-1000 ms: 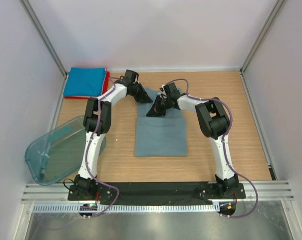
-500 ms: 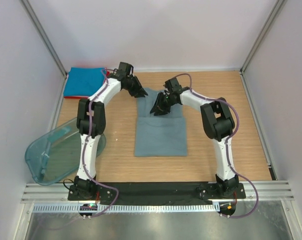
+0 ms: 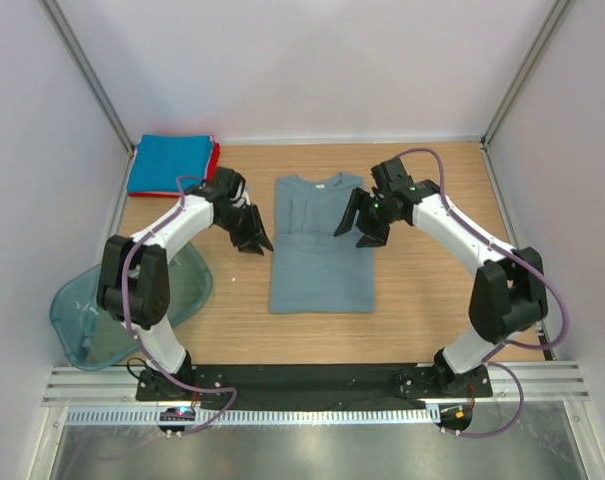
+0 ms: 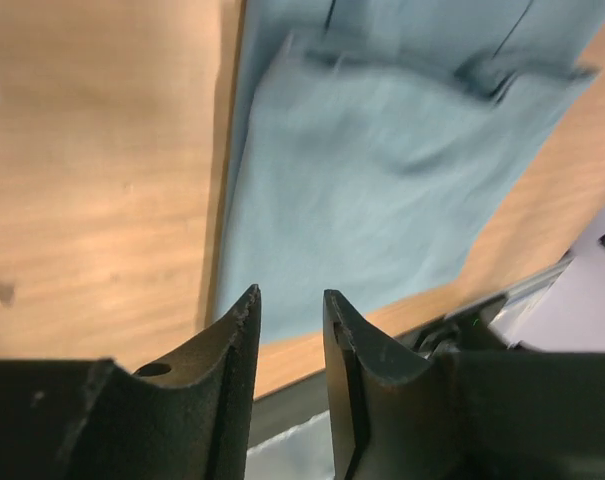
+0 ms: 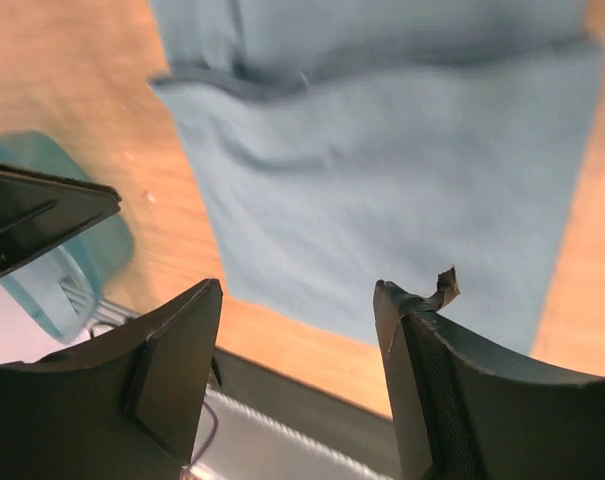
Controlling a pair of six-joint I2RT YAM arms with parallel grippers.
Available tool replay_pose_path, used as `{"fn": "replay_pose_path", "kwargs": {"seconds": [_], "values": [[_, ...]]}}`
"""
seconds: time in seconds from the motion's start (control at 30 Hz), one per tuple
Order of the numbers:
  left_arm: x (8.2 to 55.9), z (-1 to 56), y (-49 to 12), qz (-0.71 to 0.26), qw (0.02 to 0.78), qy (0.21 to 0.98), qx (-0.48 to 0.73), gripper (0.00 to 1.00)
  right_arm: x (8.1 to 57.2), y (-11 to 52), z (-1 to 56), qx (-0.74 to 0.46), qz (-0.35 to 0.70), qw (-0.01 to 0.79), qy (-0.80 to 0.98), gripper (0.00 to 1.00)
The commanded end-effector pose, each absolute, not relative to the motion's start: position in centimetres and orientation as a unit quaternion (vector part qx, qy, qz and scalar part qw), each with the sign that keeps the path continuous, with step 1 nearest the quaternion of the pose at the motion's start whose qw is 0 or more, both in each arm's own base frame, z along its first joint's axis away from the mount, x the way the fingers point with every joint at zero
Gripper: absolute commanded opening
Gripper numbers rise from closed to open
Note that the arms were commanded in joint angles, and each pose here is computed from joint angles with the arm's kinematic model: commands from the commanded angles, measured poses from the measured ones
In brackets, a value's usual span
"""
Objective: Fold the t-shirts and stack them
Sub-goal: Fold the tshirt
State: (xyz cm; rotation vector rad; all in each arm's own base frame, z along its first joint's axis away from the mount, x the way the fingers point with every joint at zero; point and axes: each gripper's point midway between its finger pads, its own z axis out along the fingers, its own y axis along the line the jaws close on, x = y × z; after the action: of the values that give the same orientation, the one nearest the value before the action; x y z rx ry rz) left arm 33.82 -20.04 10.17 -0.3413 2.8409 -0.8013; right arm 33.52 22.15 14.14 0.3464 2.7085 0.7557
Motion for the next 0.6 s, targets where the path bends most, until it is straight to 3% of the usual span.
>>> {"fn": "replay_pose_path", "kwargs": {"seconds": [0.0, 0.23, 0.57], "values": [[28.6, 10.9, -20.7, -0.289, 0.058, 0.953, -0.072, 0.33, 27.9, 19.9, 12.1, 0.128, 0.222, 0.091, 0.962, 0.71], [22.8, 8.8, -20.4, -0.289, 0.017, 0.95, -0.114, 0.38, 21.5, 16.4, 8.2, 0.148, 0.173, 0.046, 0.973, 0.72], [20.5, 4.3, -19.5, -0.263, -0.024, 0.948, -0.175, 0.41, 19.1, 15.9, 5.2, 0.161, 0.181, 0.01, 0.97, 0.68]]}}
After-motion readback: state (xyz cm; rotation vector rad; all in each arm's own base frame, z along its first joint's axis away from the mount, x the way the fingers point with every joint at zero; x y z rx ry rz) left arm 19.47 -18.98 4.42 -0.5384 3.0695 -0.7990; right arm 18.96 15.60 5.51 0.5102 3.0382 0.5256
